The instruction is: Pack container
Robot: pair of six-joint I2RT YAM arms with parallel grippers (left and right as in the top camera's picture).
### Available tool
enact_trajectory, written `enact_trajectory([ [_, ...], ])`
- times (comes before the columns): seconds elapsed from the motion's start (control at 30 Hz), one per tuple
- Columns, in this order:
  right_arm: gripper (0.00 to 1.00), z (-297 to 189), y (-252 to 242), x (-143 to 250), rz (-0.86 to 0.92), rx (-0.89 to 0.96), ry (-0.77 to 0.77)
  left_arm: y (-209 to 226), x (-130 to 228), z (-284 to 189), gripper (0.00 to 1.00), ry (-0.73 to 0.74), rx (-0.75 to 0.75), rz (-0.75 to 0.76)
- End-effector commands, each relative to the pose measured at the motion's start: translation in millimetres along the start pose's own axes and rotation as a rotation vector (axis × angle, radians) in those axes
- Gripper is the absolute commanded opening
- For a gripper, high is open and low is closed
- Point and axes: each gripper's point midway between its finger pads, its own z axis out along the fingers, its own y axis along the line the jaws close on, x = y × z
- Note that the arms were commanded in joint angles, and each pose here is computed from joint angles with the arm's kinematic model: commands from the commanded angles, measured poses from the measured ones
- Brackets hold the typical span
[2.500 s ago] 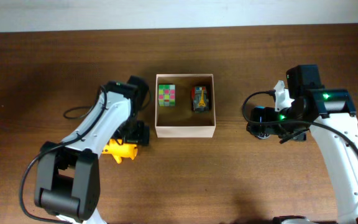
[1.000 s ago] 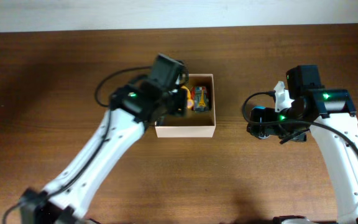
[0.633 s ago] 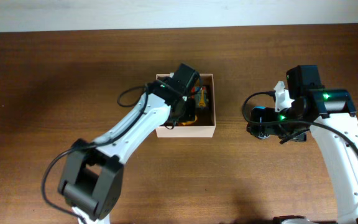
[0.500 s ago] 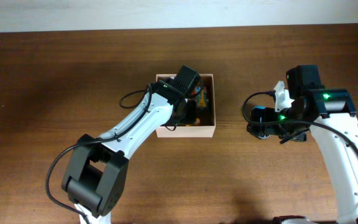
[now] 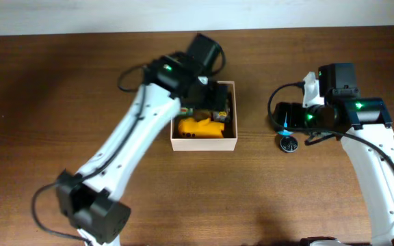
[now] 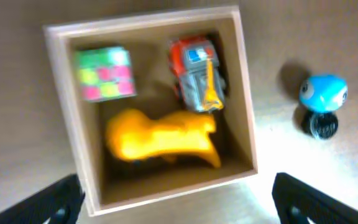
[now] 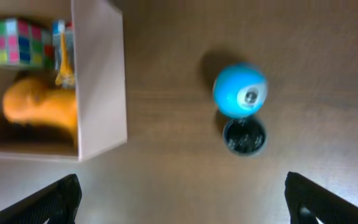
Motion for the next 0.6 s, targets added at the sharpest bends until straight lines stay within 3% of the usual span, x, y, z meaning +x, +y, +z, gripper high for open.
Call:
enact_trajectory([
  [0.0,0.99,15.4,-19.9,-10.8,0.005,0.094,-0.002,52.8,-27.4,-53.6,0.99,-0.135,-0.102,-0.016],
  [0.17,1.0,70.0,-33.7,-16.4,0.014,0.129,0.074,143.9,-18.5,-81.0,0.99,-0.11,-0.232,-0.197],
  [0.3,0.97,107.0,-41.7,-15.2,0.02,0.141,0.123,192.5,1.1,-87.9,0.99,-0.039,-0.299,-0.307],
  [0.57,0.91,147.3,-64.4,3.0,0.026,0.227,0.225,231.1,29.1,-97.3,0.99,0.051,-0.354,-0.41],
])
